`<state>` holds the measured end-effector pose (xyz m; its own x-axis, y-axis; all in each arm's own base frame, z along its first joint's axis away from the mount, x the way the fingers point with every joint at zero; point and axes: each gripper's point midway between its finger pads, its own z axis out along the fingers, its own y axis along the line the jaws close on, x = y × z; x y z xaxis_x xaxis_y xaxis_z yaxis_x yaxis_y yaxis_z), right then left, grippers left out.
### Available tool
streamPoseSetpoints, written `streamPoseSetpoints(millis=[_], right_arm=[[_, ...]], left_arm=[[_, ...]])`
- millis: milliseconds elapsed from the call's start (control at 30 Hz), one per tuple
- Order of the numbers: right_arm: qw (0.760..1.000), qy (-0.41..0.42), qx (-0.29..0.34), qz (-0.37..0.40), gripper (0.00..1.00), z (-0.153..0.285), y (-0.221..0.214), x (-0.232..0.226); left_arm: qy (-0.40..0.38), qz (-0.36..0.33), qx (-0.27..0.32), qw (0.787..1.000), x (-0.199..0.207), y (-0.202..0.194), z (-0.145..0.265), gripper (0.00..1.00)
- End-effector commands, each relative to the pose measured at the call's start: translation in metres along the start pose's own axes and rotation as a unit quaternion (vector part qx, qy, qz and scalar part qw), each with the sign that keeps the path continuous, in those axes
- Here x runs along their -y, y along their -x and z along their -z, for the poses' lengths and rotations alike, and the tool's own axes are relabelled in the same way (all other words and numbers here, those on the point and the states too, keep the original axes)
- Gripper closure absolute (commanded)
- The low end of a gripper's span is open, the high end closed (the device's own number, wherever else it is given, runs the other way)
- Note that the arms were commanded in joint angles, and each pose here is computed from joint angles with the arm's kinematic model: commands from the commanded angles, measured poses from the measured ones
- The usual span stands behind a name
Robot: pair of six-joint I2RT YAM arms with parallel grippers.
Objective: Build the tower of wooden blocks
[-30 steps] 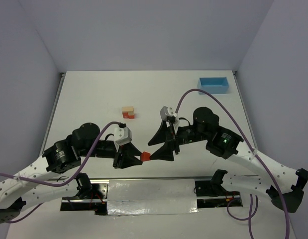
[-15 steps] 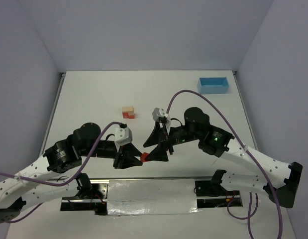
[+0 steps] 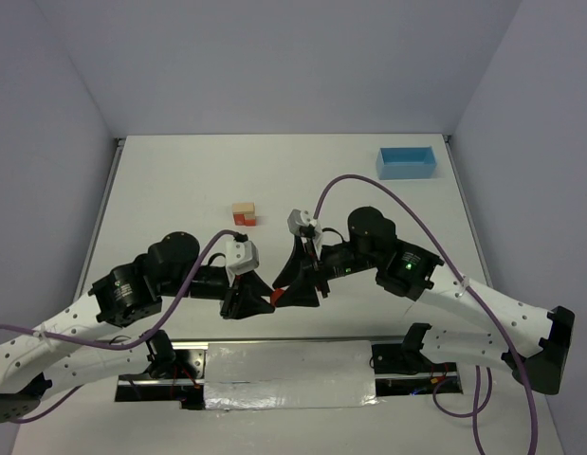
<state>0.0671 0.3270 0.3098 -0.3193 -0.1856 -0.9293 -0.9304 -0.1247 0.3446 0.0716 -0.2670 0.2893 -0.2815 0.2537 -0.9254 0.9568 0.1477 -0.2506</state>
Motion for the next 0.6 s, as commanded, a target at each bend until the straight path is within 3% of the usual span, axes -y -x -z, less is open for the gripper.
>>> streamPoseSetpoints(millis=[0,200,300,333,367,400,433,500,533,567], right_arm=[[1.0,0.0,0.007,0.015,0.47,-0.002,0.005,-0.001],[1.0,0.002,0.002,0.017,0.58,-0.001,0.0,0.0],[1.0,0.007,0.001,0.025,0.82,-0.001,0.001,-0.002],[1.0,0.003,-0.001,0.023,1.0,-0.001,0.0,-0.001],[1.0,0.003,-0.001,0.025,1.0,-0.001,0.0,-0.001],[1.0,0.005,-0.002,0.028,1.0,0.0,-0.001,-0.001],[0.999,0.008,0.0,0.033,1.0,-0.001,-0.001,-0.002],[0.999,0.017,0.0,0.041,1.0,-0.001,-0.002,-0.004],[0.998,0.024,0.002,0.052,1.0,-0.001,-0.001,-0.006],[0.998,0.025,0.004,0.056,1.0,-0.001,-0.001,-0.006]], left_arm=[[0.0,-0.01,0.021,1.0,0.002,0.012,0.002,1.0],[0.004,-0.012,0.027,1.0,0.002,0.013,0.005,1.0],[0.006,-0.012,0.028,1.0,0.002,0.013,0.006,1.0],[0.008,-0.014,0.031,0.999,0.002,0.015,0.007,1.0],[0.01,-0.013,0.033,0.999,0.002,0.015,0.008,1.0],[0.013,-0.012,0.035,0.999,0.001,0.016,0.008,0.96],[0.024,-0.013,0.038,0.999,-0.002,0.017,0.009,0.85],[0.034,-0.013,0.047,0.998,-0.004,0.021,0.013,0.71],[0.038,-0.012,0.049,0.998,-0.005,0.022,0.013,0.52],[0.05,-0.013,0.055,0.997,-0.008,0.024,0.016,0.42]])
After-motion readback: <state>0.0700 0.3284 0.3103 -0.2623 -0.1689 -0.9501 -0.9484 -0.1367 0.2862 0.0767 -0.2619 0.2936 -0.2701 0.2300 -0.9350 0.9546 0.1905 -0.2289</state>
